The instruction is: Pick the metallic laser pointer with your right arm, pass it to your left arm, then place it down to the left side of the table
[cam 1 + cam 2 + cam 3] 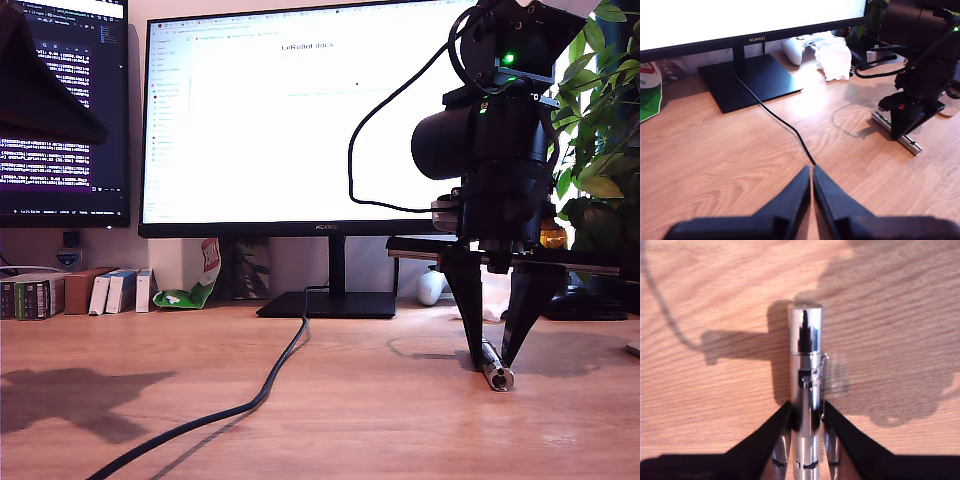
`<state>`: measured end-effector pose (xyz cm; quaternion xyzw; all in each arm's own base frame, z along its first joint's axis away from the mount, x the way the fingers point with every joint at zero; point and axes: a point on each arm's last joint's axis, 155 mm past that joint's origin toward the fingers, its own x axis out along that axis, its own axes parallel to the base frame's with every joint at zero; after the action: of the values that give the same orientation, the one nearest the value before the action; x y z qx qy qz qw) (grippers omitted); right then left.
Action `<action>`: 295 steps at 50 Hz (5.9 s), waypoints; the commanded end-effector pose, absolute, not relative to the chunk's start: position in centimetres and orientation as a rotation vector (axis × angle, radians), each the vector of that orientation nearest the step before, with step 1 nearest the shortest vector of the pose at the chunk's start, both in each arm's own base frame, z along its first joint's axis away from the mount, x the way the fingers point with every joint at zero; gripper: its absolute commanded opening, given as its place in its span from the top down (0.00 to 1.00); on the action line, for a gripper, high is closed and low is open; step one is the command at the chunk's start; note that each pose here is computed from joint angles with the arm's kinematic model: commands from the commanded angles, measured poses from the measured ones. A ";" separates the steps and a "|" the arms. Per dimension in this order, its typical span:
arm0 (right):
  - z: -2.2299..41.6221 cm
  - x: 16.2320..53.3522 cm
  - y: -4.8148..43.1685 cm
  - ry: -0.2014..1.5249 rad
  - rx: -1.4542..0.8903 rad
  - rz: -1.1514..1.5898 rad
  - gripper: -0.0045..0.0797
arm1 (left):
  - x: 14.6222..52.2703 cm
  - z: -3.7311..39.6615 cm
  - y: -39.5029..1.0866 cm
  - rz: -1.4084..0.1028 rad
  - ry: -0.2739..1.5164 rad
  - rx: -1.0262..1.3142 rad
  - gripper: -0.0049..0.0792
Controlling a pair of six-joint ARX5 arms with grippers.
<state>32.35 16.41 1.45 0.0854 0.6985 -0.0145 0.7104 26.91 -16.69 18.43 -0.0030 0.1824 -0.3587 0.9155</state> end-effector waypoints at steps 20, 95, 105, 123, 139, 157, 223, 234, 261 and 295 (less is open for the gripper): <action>1.6 31.3 18.3 1.589 0.101 0.115 0.96 | 26.9 18.6 -16.9 -0.746 0.366 -0.003 0.97; 26.2 26.9 32.5 0.981 -0.025 1.055 0.96 | 27.7 26.8 -21.7 -1.208 0.472 -0.920 0.68; 27.3 26.8 33.7 0.955 0.033 1.099 0.96 | 27.2 28.8 -22.1 -1.268 0.411 -0.910 0.68; 28.0 25.5 35.2 0.943 0.053 1.152 0.96 | 26.6 31.6 -24.1 -1.360 0.359 -0.867 0.68; 28.7 24.4 36.8 0.918 0.057 1.194 0.96 | 25.5 32.1 -25.9 -1.421 0.381 -0.858 0.68; 28.8 23.4 37.3 0.935 0.063 1.226 0.96 | 25.2 31.3 -26.2 -1.431 0.422 -0.839 0.68; 27.9 21.1 36.8 1.027 0.047 1.251 0.96 | 26.8 27.3 -25.4 -1.393 0.367 -0.555 0.61; 27.5 19.8 37.1 1.046 0.018 1.275 0.96 | 27.2 29.7 -25.6 -1.412 0.311 -0.530 0.61; 27.3 19.2 37.2 1.029 -0.027 1.299 0.96 | 26.2 30.0 -26.1 -1.486 0.435 -0.528 0.61; 28.4 20.3 37.1 0.992 -0.012 1.287 0.96 | 24.6 28.6 -26.2 -1.560 0.497 -0.491 0.67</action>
<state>20.54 36.50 26.54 -0.0088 0.4711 0.5530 0.6872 23.86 -26.20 29.81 -0.2109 0.2100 -0.6976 0.6517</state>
